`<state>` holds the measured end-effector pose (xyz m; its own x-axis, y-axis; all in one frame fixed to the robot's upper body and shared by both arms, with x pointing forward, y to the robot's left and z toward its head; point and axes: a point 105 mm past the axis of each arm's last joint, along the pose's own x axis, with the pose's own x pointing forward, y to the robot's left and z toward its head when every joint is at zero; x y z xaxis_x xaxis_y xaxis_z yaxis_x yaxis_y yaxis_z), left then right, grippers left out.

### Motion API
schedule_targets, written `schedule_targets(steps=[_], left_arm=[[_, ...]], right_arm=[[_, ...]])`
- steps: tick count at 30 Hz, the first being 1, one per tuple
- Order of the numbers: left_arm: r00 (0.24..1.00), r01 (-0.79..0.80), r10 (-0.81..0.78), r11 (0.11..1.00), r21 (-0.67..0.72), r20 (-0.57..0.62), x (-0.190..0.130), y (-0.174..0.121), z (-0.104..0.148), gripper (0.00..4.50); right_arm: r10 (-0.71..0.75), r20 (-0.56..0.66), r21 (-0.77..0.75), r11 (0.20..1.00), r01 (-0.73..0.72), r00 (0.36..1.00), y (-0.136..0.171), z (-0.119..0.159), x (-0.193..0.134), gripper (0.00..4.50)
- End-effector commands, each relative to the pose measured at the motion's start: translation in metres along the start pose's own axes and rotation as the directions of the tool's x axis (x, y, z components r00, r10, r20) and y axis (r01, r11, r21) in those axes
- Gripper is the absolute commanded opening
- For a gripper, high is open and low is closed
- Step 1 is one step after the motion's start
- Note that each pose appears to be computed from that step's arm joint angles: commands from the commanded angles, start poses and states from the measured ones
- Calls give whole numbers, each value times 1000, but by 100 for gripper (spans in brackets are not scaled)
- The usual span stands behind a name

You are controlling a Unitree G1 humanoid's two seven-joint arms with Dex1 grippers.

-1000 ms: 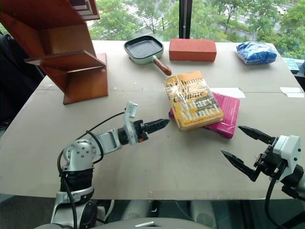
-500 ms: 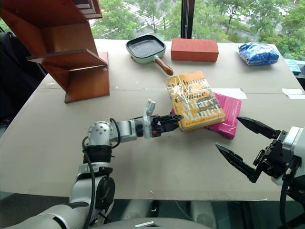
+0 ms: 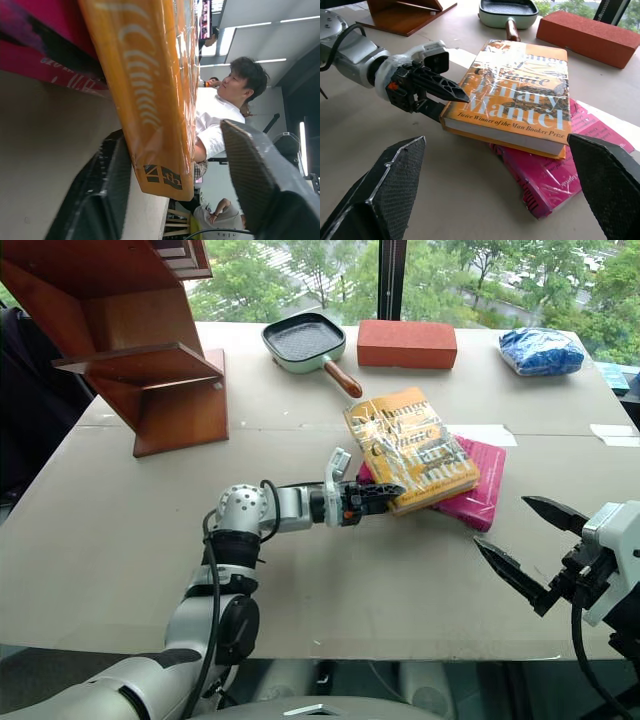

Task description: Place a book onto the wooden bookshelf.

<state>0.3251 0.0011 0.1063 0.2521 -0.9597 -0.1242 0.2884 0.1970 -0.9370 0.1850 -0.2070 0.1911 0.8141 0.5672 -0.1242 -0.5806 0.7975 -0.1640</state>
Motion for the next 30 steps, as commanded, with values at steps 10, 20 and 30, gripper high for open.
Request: schedule_targets(steps=[10,20,30], left_arm=[[991,97,-119,949,299,56,-8,-54,13,1],[973,-228,-7,-166,959,231,-61,-160,80,0],[655,-165,171,-918,360,736,-193,-195,169,0]], right_arm=[[-3,53,-26,1000,5,999,1,18,4,450],[16,245,38,999,-26,969,-15,48,26,450],[164,533,87,965,-246,830,-16,115,64,450]])
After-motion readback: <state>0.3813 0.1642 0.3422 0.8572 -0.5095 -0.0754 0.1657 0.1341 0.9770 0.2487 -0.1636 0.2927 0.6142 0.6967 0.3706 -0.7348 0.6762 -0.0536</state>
